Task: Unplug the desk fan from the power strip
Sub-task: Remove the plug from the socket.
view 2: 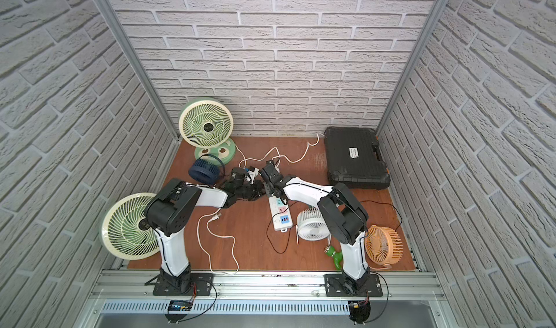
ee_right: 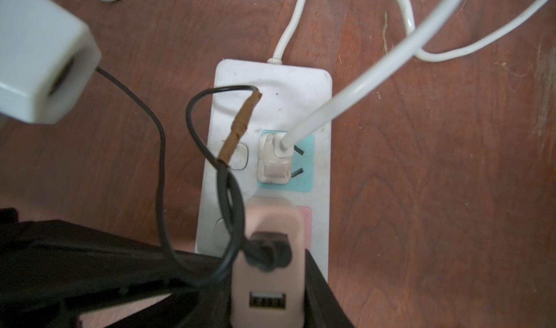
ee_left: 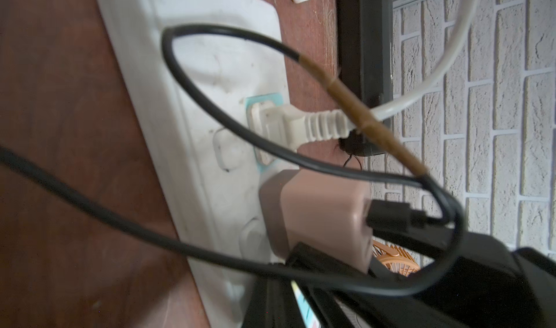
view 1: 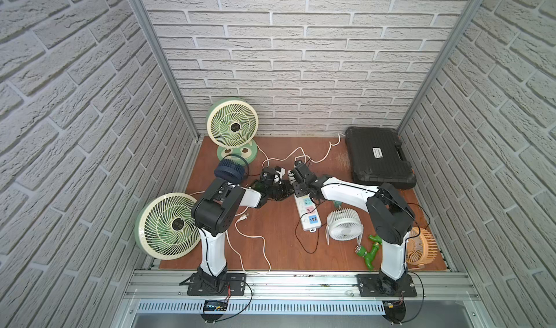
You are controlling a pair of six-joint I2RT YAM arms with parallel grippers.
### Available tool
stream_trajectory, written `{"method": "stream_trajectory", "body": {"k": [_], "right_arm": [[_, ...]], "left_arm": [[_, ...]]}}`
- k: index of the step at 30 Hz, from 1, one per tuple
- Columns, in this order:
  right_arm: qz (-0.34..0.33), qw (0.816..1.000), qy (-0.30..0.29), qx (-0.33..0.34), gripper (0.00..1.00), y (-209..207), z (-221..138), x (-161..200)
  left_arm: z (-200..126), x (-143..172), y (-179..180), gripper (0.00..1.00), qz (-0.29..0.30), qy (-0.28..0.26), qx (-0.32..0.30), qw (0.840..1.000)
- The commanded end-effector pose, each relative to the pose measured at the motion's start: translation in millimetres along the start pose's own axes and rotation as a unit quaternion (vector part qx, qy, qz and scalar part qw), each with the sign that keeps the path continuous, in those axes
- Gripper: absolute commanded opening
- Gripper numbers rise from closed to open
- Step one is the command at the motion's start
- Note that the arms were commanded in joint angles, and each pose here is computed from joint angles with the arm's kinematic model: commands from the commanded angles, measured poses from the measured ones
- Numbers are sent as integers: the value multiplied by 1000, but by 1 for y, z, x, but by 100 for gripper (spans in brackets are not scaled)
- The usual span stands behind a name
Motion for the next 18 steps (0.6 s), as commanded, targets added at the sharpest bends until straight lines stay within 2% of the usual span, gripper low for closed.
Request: {"method": "stream_trajectory", "body": {"k": [1,4,6,12,14,18], "right_arm": [[27,999,-16,-29,20,7,-4,-12],[80,994,3,-77,20,1,2,-13],[83,993,4,-86,20,5,-1,-14],[5,1000,-19,-19,20,23,-17,-16],[25,999,-16,-23,20,16,-16,-16],[91,992,2,-83,20,5,-12,-18]], "left_arm": [[6,3,8,0,-4,3,-13,1000],[6,5,10,0,-5,5,-16,1000],[6,6,11,0,-7,7,-18,1000],[9,9,16,0,-11,10,-23,1000],[9,9,16,0,-10,10,-24,1000],[8,9,16,0,-11,12,-25,1000]]}}
Point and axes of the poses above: each gripper's point midway between its finger pads, its own z axis out along the fingers, its own y axis along the line the jaws close on, x = y × z, the point moved 6 cm from there along -z, back along the fingers, and after that the axes turned 13 degrees about z, right-handed, at the moved point
